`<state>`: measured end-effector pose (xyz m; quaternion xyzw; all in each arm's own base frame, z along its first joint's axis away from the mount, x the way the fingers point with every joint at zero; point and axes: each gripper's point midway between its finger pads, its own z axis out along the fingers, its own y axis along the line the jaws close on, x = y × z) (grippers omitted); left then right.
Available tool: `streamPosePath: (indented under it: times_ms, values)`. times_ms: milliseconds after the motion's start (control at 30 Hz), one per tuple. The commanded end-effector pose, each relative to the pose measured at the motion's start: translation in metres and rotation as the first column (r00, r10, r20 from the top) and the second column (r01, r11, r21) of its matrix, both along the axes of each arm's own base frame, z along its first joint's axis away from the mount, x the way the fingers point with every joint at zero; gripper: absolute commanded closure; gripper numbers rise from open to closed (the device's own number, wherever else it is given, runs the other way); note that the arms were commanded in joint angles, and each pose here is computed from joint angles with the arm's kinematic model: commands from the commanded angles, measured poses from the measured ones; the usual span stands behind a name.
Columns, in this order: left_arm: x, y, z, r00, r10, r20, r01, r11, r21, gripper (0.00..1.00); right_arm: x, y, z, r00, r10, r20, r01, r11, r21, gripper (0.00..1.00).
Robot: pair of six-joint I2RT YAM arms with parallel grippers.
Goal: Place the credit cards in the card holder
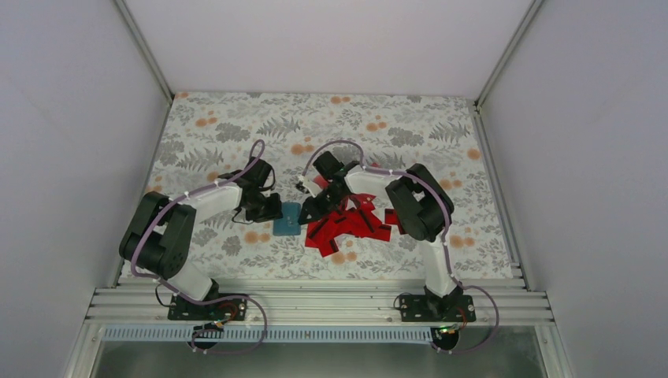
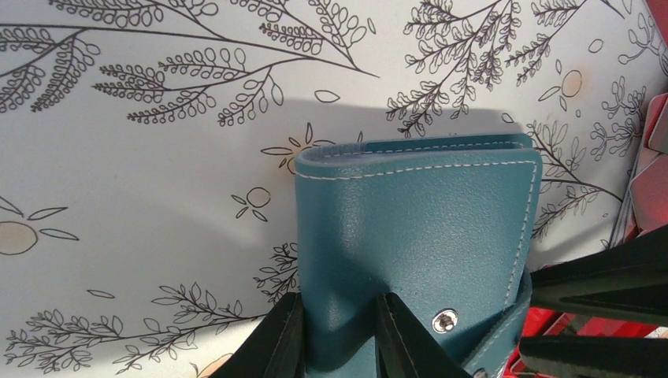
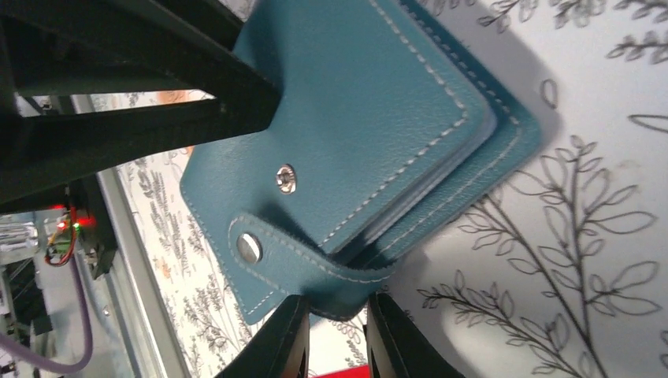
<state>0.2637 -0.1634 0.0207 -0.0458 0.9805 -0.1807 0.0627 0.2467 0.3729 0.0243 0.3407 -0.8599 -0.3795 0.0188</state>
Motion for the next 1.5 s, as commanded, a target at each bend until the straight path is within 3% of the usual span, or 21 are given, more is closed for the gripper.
streamPosePath:
  times_ms: [0, 467, 867, 1467]
  values:
    - [-0.010, 0.005, -0.015, 0.998, 0.000, -0.056, 0.002, 0.999, 0.036, 0.78, -0.017, 0.010, 0.002, 0.996, 0.036, -0.078, -0.030, 0.996, 0.088, 0.80]
    - [-0.011, 0.004, -0.017, 0.998, -0.007, -0.069, 0.010, 0.999, 0.034, 0.79, -0.011, 0.028, 0.010, 0.990, 0.004, -0.142, 0.021, 0.985, 0.174, 0.80]
    - [-0.013, 0.002, -0.017, 0.997, -0.006, -0.077, 0.008, 1.000, 0.015, 0.79, -0.015, 0.042, 0.022, 0.992, 0.033, -0.120, -0.008, 0.980, 0.200, 0.77]
    - [-0.017, 0.002, -0.016, 0.997, -0.010, -0.079, 0.011, 1.000, 0.012, 0.79, 0.000, 0.037, -0.022, 0.990, -0.075, 0.118, 0.092, 0.985, -0.148, 0.70]
